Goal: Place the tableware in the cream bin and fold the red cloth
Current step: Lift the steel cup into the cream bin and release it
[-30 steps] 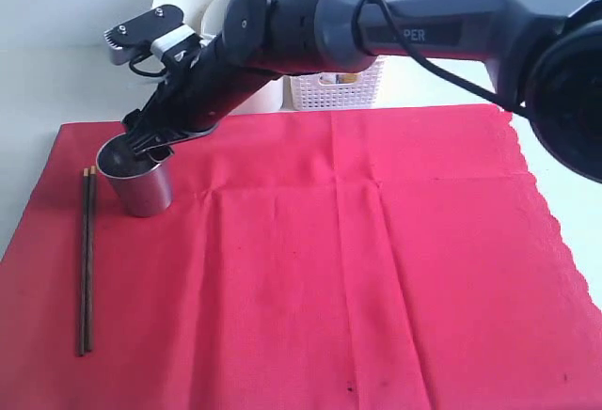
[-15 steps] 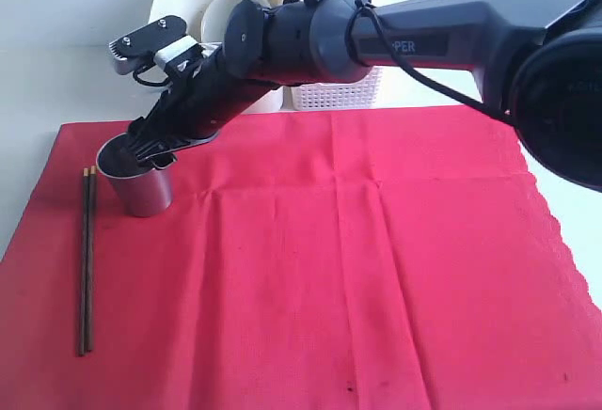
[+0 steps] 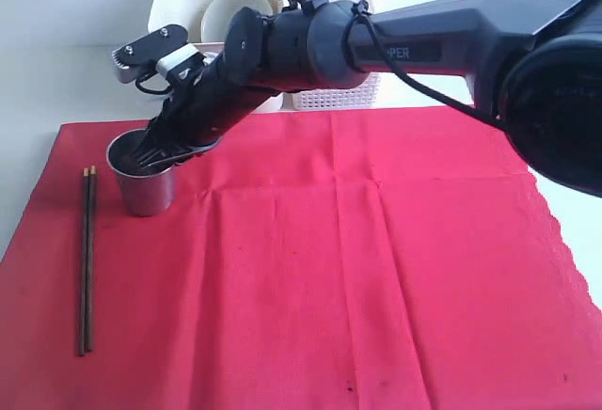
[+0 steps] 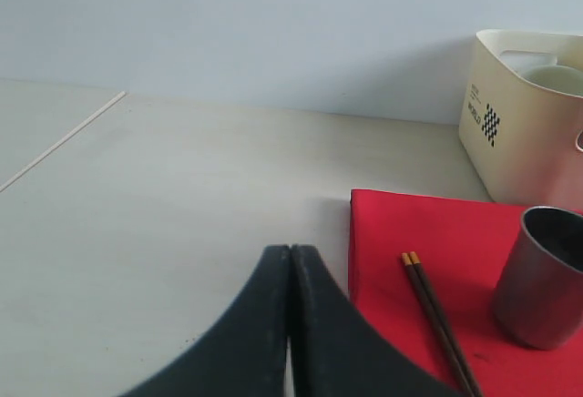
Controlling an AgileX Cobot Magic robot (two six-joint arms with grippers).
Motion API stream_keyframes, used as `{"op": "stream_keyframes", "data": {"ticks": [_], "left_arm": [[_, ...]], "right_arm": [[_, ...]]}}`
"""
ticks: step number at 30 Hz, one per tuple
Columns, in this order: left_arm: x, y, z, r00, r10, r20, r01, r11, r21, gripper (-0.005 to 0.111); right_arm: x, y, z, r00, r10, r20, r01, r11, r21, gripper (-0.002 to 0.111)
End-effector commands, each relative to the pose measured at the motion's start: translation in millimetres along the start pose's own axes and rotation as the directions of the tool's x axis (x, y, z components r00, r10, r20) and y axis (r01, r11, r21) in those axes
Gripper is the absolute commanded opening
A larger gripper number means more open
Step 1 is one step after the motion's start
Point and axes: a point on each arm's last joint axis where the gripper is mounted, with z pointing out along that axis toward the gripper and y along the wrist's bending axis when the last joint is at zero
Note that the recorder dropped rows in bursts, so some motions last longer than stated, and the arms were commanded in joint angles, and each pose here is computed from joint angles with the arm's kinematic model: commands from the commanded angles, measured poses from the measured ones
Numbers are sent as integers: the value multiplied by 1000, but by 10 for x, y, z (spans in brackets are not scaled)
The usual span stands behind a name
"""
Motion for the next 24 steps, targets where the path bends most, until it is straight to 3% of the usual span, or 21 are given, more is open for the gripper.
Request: {"op": "stream_keyframes", "data": {"ticks": [1, 8, 24], "left_arm": [[-6, -6, -2, 1000, -6, 7, 6, 1000, 10, 1], [-6, -6, -2, 1000, -6, 7, 6, 1000, 10, 1], [-6, -6, -2, 1000, -6, 7, 6, 1000, 10, 1]], "right_arm": [[49, 6, 44, 1000, -2, -23, 2, 1000, -8, 17], [41, 10, 37, 1000, 7, -19, -8, 1000, -11, 0], [-281, 154, -441, 998, 25, 60, -21, 998, -60, 0]]}}
